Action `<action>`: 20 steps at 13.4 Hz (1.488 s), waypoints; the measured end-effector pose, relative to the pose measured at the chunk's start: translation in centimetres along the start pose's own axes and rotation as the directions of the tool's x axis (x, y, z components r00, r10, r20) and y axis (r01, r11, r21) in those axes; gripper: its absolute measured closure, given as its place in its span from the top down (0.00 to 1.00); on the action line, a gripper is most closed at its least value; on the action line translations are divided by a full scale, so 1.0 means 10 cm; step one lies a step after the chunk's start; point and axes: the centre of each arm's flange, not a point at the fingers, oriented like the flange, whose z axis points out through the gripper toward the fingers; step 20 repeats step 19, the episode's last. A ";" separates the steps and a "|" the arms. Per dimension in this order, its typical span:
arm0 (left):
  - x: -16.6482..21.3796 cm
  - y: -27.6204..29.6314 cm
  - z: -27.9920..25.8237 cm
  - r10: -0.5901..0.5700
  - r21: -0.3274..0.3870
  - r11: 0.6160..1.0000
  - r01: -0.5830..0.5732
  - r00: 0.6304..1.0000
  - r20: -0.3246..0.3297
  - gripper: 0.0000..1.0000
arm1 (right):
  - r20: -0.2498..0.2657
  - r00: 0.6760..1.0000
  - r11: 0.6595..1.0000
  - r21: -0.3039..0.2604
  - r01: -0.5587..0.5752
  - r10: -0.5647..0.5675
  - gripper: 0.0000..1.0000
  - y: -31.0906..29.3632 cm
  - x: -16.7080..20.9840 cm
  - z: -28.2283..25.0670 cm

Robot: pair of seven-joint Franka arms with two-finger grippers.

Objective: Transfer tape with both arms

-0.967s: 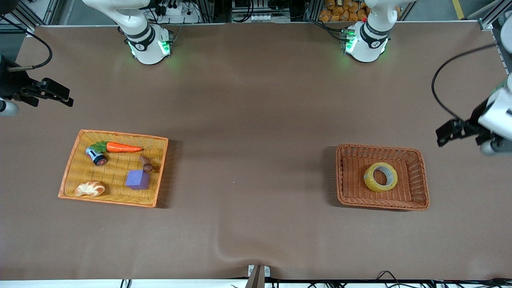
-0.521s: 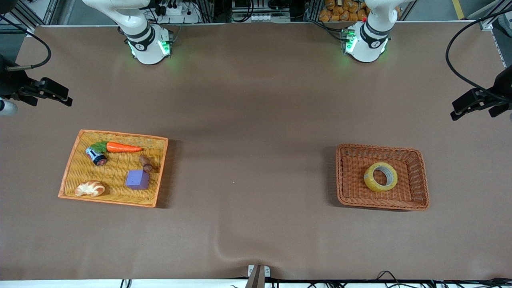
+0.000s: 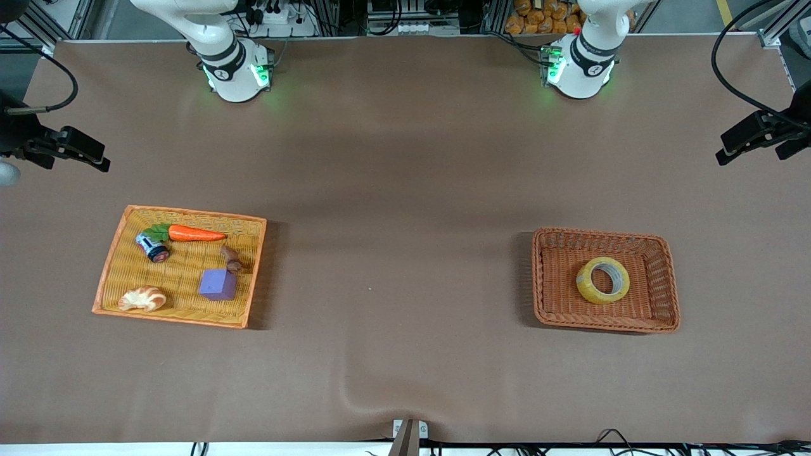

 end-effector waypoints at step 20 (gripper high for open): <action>-0.09 0.26 0.19 0.065 -0.005 0.998 -0.064 0.994 0.092 1.00 | 0.001 1.000 1.000 0.000 0.001 -0.001 1.00 -0.04 0.00 0.00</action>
